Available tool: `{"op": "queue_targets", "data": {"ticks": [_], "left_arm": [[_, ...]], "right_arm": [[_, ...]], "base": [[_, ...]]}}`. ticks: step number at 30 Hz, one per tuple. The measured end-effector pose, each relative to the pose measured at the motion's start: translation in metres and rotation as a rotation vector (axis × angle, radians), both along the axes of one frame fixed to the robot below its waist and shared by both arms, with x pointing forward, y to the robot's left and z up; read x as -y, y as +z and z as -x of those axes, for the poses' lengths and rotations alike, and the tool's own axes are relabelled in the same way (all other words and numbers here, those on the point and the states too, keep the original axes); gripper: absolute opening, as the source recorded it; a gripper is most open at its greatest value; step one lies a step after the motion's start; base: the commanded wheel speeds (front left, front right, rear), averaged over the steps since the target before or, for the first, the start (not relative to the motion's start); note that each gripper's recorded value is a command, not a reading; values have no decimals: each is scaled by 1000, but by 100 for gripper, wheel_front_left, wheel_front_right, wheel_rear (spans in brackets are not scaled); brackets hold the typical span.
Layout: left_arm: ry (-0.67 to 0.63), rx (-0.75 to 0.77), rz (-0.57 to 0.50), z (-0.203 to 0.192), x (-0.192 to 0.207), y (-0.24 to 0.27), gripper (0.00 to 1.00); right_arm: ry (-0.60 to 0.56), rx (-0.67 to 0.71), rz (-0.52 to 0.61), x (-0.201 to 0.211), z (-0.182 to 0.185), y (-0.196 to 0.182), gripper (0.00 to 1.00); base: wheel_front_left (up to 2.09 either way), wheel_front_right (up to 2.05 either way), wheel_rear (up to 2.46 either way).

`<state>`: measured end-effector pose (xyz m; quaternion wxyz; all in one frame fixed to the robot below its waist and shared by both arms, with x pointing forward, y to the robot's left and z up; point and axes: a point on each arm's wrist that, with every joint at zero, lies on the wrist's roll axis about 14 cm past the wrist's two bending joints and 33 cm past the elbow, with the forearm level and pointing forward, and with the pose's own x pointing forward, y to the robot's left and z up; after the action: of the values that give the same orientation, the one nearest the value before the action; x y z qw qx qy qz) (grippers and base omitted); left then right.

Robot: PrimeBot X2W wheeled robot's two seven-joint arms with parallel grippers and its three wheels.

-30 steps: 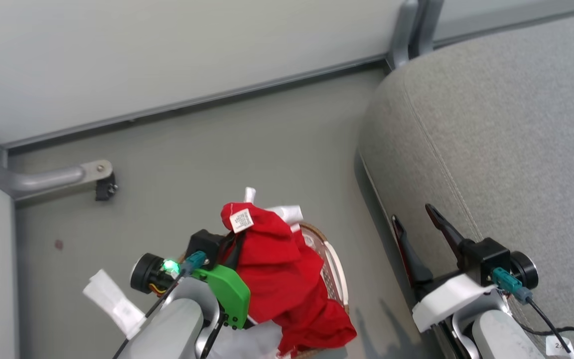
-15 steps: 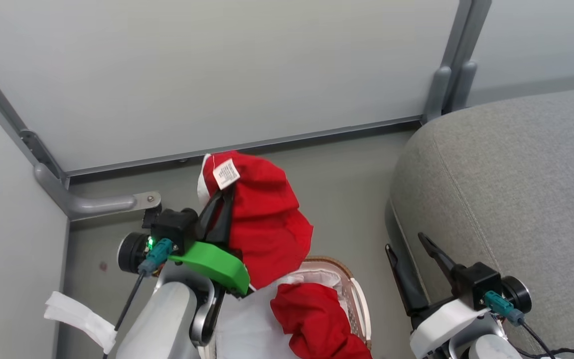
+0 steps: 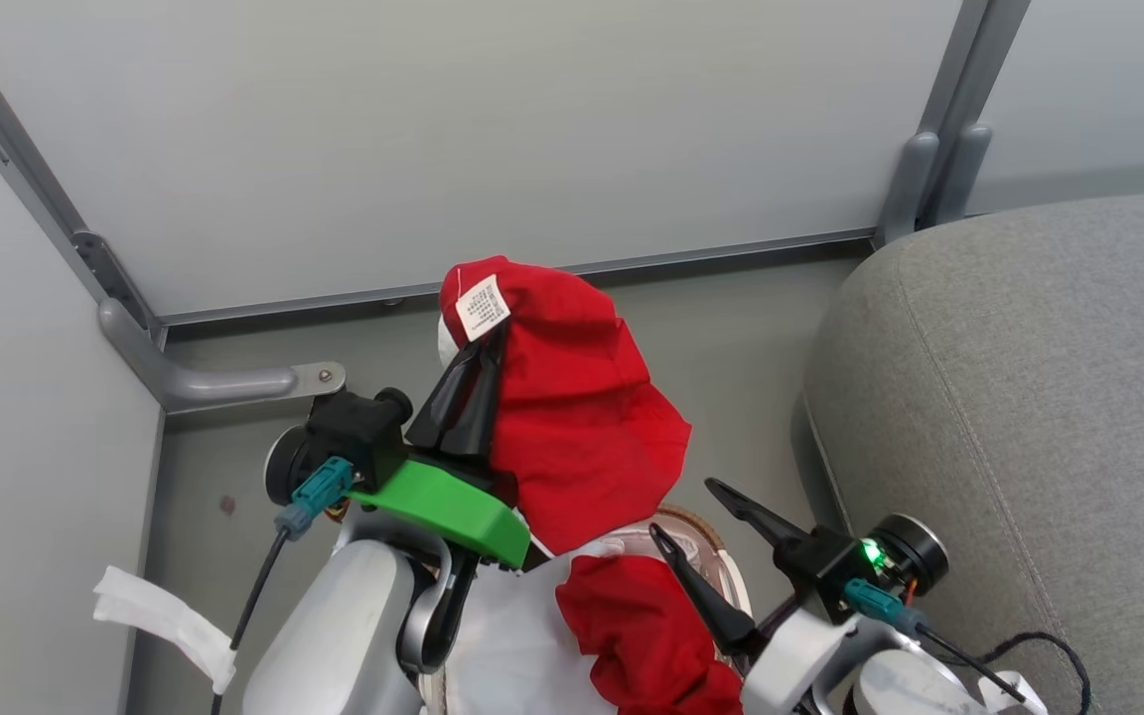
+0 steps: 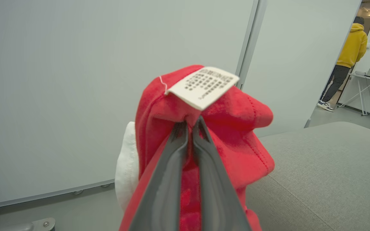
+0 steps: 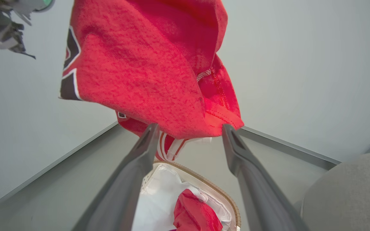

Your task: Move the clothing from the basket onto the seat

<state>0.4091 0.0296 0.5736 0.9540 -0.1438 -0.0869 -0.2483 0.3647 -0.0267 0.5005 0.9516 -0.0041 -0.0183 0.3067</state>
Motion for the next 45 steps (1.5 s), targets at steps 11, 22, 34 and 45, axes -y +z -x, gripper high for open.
{"op": "queue_targets", "data": {"ticks": [11, 22, 34, 45], "left_arm": [[-44, -8, -9, -2, 10, -3, 0], [-83, -27, 8, 3, 17, -3, 0], [-31, -45, 14, -5, 5, -6, 0], [-21, -79, -9, -12, 8, -21, 100]], "right_arm": [[198, 98, 31, -59, -25, 35, 100], [282, -88, 95, -90, -21, -16, 0], [83, -211, -21, -40, -35, -37, 0], [-70, -187, -130, 0, -37, -27, 0]], "base": [[0, 0, 0], [0, 0, 0], [0, 0, 0], [0, 0, 0]]}}
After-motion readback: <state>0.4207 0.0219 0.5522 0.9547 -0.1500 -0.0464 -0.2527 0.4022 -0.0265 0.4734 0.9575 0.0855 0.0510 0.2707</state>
